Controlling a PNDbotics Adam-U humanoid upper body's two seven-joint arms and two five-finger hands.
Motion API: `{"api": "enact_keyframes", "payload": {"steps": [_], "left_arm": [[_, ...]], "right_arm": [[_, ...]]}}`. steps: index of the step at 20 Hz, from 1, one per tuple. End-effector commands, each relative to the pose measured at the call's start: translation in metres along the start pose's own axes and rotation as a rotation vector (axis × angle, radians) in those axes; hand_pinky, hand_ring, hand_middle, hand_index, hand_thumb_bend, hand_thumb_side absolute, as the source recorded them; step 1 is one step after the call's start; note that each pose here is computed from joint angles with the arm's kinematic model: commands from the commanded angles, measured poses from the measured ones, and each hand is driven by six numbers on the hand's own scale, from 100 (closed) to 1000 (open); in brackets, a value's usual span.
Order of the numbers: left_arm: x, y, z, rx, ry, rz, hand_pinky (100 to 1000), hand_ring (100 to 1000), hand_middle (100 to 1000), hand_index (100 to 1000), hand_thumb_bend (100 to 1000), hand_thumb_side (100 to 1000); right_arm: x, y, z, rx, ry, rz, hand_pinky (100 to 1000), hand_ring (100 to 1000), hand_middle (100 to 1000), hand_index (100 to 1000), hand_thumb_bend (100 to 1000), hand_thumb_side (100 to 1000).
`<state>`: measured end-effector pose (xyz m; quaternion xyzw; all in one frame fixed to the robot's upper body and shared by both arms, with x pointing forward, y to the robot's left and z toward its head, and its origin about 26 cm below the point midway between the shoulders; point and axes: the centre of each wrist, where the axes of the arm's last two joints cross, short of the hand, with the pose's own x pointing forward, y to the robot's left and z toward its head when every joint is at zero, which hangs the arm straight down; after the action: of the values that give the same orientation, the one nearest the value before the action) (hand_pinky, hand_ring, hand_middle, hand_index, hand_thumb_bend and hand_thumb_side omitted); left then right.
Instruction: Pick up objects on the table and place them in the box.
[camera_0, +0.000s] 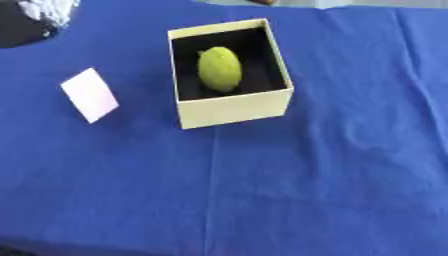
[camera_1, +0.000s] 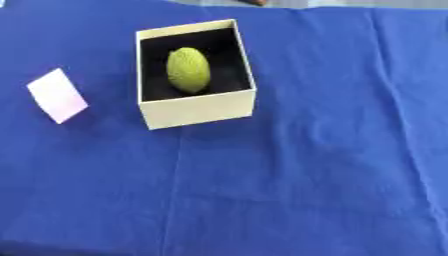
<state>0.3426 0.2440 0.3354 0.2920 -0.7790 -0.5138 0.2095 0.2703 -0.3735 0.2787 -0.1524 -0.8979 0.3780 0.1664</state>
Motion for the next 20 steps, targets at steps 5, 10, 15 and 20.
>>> {"api": "enact_keyframes", "payload": {"steps": [5,10,15,20], "left_arm": [[-0.035,0.007,-0.01,-0.33,0.043,-0.25,922,886,842,966,100,411],[-0.045,-0.001,-0.018,-0.453,0.083,-0.323,951,910,842,960,187,662],[-0.054,0.0,-0.012,-0.544,0.162,-0.352,973,923,855,968,367,917],[-0.056,0.0,-0.008,-0.632,0.224,-0.375,997,939,881,995,449,1000]], "right_arm": [[0.003,-0.001,0.008,-0.006,0.011,0.063,955,981,575,814,100,470],[0.002,0.004,0.01,-0.004,0.039,0.055,960,982,564,806,100,407],[0.001,0.007,0.014,0.005,0.071,0.051,963,980,554,798,100,470],[0.001,0.008,0.016,0.008,0.095,0.048,965,978,548,790,100,470]]}}
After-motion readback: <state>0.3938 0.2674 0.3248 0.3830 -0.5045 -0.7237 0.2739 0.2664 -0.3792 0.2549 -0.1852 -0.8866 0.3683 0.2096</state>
